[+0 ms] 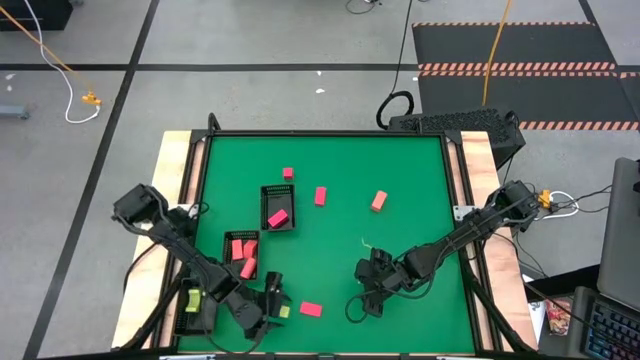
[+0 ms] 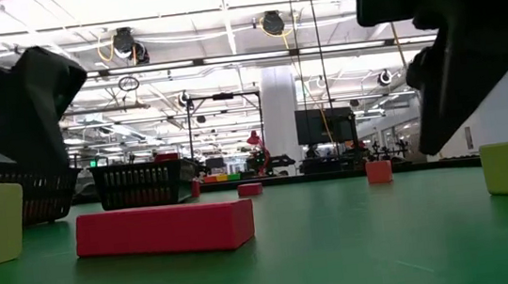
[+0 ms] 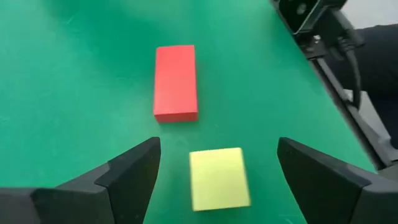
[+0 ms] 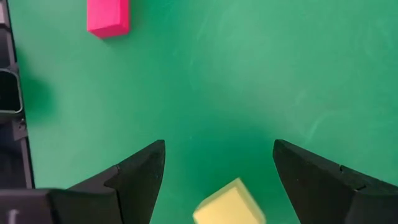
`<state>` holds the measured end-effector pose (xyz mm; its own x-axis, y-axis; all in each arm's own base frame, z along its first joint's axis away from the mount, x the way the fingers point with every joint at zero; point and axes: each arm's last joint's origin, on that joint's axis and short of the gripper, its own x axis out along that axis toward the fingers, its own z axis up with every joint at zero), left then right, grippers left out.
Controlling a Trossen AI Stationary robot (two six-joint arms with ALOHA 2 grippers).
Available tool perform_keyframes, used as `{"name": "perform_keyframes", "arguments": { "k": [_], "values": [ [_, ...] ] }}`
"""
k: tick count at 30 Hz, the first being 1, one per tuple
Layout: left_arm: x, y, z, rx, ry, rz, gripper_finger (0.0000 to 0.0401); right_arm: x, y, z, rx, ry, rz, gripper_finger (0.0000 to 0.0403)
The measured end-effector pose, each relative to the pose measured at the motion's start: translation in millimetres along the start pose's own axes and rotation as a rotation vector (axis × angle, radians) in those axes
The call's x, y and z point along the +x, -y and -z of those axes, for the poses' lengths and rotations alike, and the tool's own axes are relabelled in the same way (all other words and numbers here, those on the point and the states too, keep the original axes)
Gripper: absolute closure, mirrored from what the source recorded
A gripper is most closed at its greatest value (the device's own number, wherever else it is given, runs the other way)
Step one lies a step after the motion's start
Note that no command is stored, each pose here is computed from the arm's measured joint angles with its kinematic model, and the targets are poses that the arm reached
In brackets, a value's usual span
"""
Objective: Sort & place blocks by color
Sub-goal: Put the green block into the bottom black bin
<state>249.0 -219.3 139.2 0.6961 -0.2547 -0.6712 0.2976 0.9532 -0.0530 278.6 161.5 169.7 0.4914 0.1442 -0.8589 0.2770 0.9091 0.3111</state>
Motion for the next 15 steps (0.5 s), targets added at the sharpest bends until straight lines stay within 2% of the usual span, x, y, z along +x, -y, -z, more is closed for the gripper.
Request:
{"name": "perform_keyframes", "arguments": {
  "k": [7,15],
  "values": [
    [3.7,-2.0,8.1,-0.012,-0.063,-0.022,0.0108,-0.8,-4.6,4.8,-0.009,-0.001,-0.010,0.0112],
    [4.1,-0.9,7.3,-0.026,-0.047,-0.024,0.0186,-0.8,-4.6,4.9,-0.014,0.000,-0.008,0.0112]
  ]
}}
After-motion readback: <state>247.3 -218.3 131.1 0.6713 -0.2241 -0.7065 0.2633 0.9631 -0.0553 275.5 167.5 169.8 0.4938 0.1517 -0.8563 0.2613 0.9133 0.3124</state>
